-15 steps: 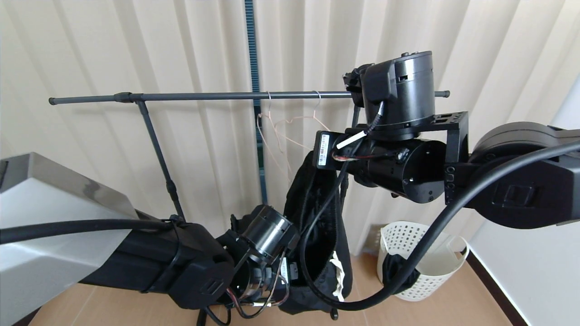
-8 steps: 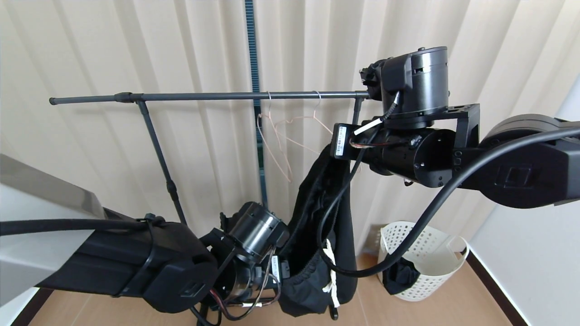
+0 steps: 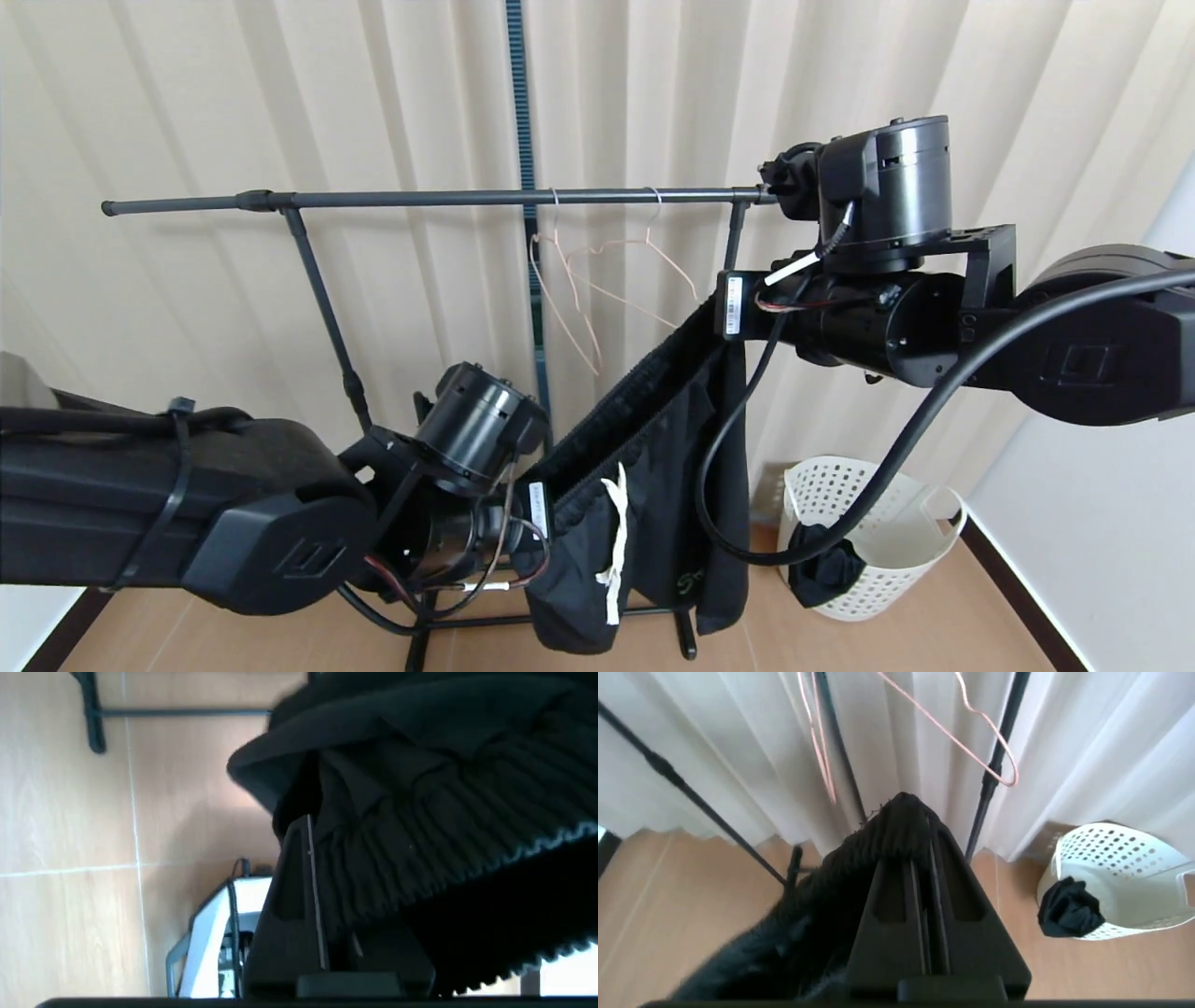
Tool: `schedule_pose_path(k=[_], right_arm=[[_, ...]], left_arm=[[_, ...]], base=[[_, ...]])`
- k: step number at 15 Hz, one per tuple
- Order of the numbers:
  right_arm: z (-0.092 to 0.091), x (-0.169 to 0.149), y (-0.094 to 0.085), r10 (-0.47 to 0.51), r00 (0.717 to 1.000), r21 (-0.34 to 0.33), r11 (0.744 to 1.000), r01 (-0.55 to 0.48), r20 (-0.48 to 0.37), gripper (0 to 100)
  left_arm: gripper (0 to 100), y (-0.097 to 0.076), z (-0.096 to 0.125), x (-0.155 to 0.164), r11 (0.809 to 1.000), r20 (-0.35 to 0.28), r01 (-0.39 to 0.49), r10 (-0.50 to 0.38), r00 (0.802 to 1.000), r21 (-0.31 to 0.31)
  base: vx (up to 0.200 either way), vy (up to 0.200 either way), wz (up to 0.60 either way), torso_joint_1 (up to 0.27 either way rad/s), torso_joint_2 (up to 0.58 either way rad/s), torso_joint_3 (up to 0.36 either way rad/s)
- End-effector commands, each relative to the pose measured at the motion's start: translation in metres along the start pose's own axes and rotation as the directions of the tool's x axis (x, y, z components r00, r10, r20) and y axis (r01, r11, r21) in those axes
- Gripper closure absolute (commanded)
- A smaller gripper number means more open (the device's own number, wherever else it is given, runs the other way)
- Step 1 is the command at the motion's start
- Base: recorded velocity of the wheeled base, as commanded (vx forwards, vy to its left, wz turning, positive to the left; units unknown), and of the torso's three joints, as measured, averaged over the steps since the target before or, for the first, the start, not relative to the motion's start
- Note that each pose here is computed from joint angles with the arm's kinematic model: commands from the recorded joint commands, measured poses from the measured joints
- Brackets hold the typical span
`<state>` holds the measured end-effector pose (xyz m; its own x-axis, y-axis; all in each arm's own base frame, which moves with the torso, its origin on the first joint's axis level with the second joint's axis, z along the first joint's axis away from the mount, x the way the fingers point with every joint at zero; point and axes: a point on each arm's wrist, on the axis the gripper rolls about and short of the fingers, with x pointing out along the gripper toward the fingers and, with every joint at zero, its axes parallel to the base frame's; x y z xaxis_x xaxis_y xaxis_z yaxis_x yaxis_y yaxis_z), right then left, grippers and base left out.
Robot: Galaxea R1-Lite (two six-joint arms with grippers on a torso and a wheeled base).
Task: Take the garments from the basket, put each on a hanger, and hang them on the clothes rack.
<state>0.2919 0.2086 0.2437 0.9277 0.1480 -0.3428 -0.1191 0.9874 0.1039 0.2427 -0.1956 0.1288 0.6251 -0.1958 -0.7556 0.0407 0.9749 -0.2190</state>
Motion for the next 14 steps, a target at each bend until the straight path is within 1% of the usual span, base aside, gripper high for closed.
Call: schedule_pose_path(k=[1, 3, 4, 5, 7, 8, 9, 10, 11, 12, 14], right_arm=[[-0.007, -0.011, -0.007, 0.037, 0.999, -0.051, 0.998, -0.038, -0.033, 100], [-0.019, -0.022, -0.019, 0.096, 0.994, -0.177, 0.979, -0.103, -0.052, 100], [-0.027, -0.025, -0.026, 0.105, 0.993, -0.249, 0.961, -0.117, -0.062, 100], [-0.031, -0.027, -0.032, 0.112, 0.991, -0.302, 0.945, -0.127, -0.066, 100], [-0.042, -0.032, -0.046, 0.107, 0.990, -0.418, 0.899, -0.134, -0.089, 100], [-0.045, -0.032, -0.051, 0.100, 0.990, -0.450, 0.883, -0.134, -0.099, 100], [-0.045, -0.032, -0.055, 0.088, 0.991, -0.465, 0.877, -0.125, -0.102, 100], [-0.045, -0.031, -0.056, 0.082, 0.991, -0.467, 0.876, -0.121, -0.103, 100], [-0.044, -0.028, -0.062, 0.061, 0.993, -0.471, 0.876, -0.102, -0.102, 100], [-0.042, -0.025, -0.071, 0.030, 0.995, -0.484, 0.872, -0.074, -0.098, 100], [-0.038, -0.021, -0.081, -0.003, 0.996, -0.477, 0.878, -0.040, -0.088, 100]], left_arm=[[100, 0.007, 0.022, -0.021, 1.000, 0.073, 0.019, -0.017, 0.997, -0.025], [100, 0.009, 0.040, -0.037, 0.999, 0.051, -0.031, 0.031, 0.998, -0.018], [100, 0.010, 0.046, -0.043, 0.998, 0.038, -0.055, 0.056, 0.998, -0.018], [100, 0.010, 0.049, -0.045, 0.997, 0.030, -0.075, 0.076, 0.997, -0.012], [100, 0.014, 0.048, -0.047, 0.987, 0.022, -0.151, 0.150, 0.988, 0.053], [100, 0.015, 0.047, -0.046, 0.983, 0.027, -0.175, 0.173, 0.984, 0.064], [100, 0.016, 0.047, -0.046, 0.981, 0.030, -0.182, 0.180, 0.983, 0.067], [100, 0.017, 0.047, -0.047, 0.981, 0.030, -0.183, 0.181, 0.983, 0.066], [100, 0.020, 0.047, -0.047, 0.979, 0.025, -0.193, 0.192, 0.981, 0.060], [100, 0.029, 0.046, -0.051, 0.976, 0.023, -0.208, 0.207, 0.978, 0.060], [100, 0.044, 0.044, -0.056, 0.971, 0.017, -0.233, 0.233, 0.972, 0.056]], base=[[0.000, 0.000, 0.00, 0.000, 0.00, 0.000], [0.000, 0.000, 0.00, 0.000, 0.00, 0.000], [0.000, 0.000, 0.00, 0.000, 0.00, 0.000], [0.000, 0.000, 0.00, 0.000, 0.00, 0.000], [0.000, 0.000, 0.00, 0.000, 0.00, 0.000], [0.000, 0.000, 0.00, 0.000, 0.00, 0.000], [0.000, 0.000, 0.00, 0.000, 0.00, 0.000], [0.000, 0.000, 0.00, 0.000, 0.00, 0.000], [0.000, 0.000, 0.00, 0.000, 0.00, 0.000], [0.000, 0.000, 0.00, 0.000, 0.00, 0.000], [0.000, 0.000, 0.00, 0.000, 0.00, 0.000]])
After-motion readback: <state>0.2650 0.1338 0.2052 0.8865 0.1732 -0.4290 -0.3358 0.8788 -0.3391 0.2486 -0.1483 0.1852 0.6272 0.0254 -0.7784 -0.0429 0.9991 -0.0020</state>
